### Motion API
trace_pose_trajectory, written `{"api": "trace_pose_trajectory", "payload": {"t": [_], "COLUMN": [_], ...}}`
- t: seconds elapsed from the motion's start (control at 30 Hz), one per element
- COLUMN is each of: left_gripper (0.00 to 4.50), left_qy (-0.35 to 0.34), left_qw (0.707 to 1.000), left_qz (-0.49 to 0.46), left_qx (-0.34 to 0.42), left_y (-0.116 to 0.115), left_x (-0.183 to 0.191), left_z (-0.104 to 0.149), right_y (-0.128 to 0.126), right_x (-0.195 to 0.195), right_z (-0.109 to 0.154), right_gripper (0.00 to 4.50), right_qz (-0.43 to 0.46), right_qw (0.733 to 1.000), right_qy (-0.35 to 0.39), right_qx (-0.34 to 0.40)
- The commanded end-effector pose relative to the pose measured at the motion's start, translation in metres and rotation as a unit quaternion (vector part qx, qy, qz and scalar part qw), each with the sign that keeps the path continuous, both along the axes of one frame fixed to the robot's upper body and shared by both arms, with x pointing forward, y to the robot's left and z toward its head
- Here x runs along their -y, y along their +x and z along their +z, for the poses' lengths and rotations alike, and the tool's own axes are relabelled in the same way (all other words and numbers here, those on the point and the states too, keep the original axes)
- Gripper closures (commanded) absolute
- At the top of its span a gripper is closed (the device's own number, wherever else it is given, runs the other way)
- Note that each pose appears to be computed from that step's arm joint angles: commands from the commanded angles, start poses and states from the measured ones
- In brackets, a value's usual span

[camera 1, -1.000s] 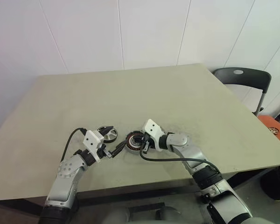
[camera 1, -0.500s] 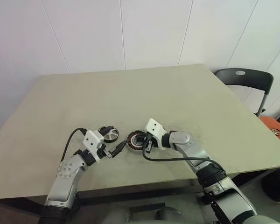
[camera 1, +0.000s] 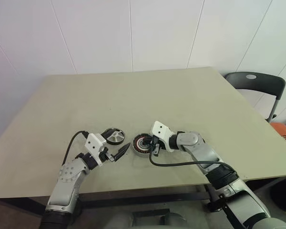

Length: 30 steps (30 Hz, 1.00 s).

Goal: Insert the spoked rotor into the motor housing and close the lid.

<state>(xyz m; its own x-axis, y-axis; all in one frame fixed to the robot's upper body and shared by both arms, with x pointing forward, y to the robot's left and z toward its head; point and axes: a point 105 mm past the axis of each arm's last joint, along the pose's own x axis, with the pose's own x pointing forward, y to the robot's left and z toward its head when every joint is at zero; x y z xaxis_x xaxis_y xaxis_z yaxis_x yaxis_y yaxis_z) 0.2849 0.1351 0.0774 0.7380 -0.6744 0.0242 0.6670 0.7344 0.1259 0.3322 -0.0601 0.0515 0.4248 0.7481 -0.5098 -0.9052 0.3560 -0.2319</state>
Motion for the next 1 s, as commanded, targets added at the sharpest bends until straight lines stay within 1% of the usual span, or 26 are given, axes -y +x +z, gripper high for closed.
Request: {"api": "trace_pose_trajectory", "payload": {"t": [0.03,0.23,0.37,0.47,0.63,0.77,0.9,1.0], "left_gripper": [0.00,0.00,0.00,0.00,0.00,0.00,0.00,0.00], "left_qy": [0.002,0.002,0.002,0.001,0.001,0.000,0.000,0.000], "left_qw": [1.000,1.000,1.000,1.000,1.000,1.000,1.000,1.000], "left_qz": [-0.007,-0.008,-0.010,-0.011,-0.012,-0.014,-0.014,-0.013], "left_qx": [0.019,0.019,0.019,0.020,0.020,0.020,0.021,0.021], "left_y": [0.002,0.002,0.002,0.002,0.003,0.004,0.006,0.006], "left_x": [0.002,0.003,0.005,0.005,0.005,0.007,0.007,0.007], "left_z": [0.009,0.009,0.010,0.010,0.010,0.011,0.011,0.011], "right_y": [-0.012,-0.019,-0.028,-0.027,-0.017,-0.010,-0.008,-0.005], "right_x": [0.049,0.053,0.053,0.044,0.023,0.005,-0.001,-0.010], "right_z": [-0.051,-0.048,-0.046,-0.039,-0.026,-0.017,-0.011,-0.002], "right_gripper": [4.48,4.48,4.48,4.48,4.48,4.48,4.48,4.48], "right_qz": [-0.053,-0.025,0.012,0.023,0.052,0.108,0.184,0.223], "right_qw": [0.989,0.988,0.986,0.988,0.988,0.976,0.950,0.937], "right_qy": [-0.108,-0.119,-0.130,-0.126,-0.142,-0.186,-0.243,-0.254], "right_qx": [-0.082,-0.093,-0.100,-0.084,-0.026,0.033,0.072,0.092]}}
